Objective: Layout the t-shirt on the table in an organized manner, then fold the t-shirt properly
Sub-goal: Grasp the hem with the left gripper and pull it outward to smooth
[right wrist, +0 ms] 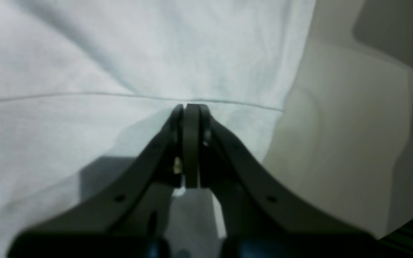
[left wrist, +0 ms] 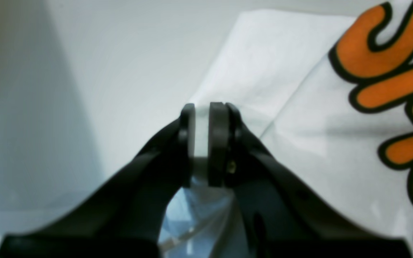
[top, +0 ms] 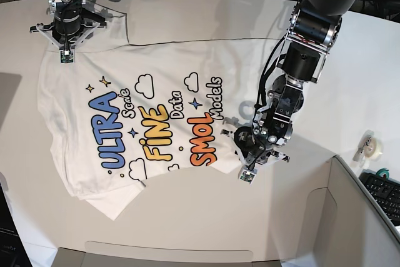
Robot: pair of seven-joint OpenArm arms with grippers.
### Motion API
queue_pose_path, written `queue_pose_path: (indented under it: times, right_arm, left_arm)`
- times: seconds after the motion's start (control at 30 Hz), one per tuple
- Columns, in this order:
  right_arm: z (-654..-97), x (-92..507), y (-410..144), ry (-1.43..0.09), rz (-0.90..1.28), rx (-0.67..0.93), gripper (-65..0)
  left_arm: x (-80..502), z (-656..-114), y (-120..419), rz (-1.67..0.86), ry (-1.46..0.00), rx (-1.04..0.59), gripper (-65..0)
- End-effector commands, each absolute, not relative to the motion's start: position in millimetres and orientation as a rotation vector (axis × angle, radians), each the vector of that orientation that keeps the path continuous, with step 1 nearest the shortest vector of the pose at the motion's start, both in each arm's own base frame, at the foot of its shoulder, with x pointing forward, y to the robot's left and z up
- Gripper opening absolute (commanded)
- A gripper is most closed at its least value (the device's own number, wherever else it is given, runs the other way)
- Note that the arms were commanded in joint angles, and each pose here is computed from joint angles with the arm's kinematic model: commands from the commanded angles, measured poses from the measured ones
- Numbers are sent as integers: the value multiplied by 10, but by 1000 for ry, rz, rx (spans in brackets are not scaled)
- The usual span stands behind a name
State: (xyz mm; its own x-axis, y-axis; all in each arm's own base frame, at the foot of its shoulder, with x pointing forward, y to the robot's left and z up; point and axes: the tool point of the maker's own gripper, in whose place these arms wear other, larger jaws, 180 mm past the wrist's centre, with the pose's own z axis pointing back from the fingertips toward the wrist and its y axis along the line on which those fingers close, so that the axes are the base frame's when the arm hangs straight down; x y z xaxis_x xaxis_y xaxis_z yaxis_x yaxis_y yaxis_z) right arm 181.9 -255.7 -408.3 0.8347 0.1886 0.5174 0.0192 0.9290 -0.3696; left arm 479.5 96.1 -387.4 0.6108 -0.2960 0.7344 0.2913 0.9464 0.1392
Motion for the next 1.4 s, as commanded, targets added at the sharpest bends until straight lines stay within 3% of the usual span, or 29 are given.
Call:
queue_pose_path:
  times: [0.0,0.33,0.83,1.23,1.37]
  right_arm:
    - [-4467,1192,-2475,-282,86,-304,-650]
    - [-4480,1130,-2474,-270,88,-304,-650]
    - [-4487,1078,-2472,-261,90,-302,-650]
    - [-4505,980,-2474,-241,92,-301,-650]
    - [-4390,1069,-2478,-283,93,-312,-650]
  left_arm:
    - [4931,-3674,964,-343,-903,15,-578]
    - [4768,-4132,1153,-314,-826,34,-577]
    - [5124,-3615,2121,-73,-921,315,-575]
    - [5174,-3374,2411,86,-965,427,-574]
    - [5271,-3026,2236,83,-1068,378,-571]
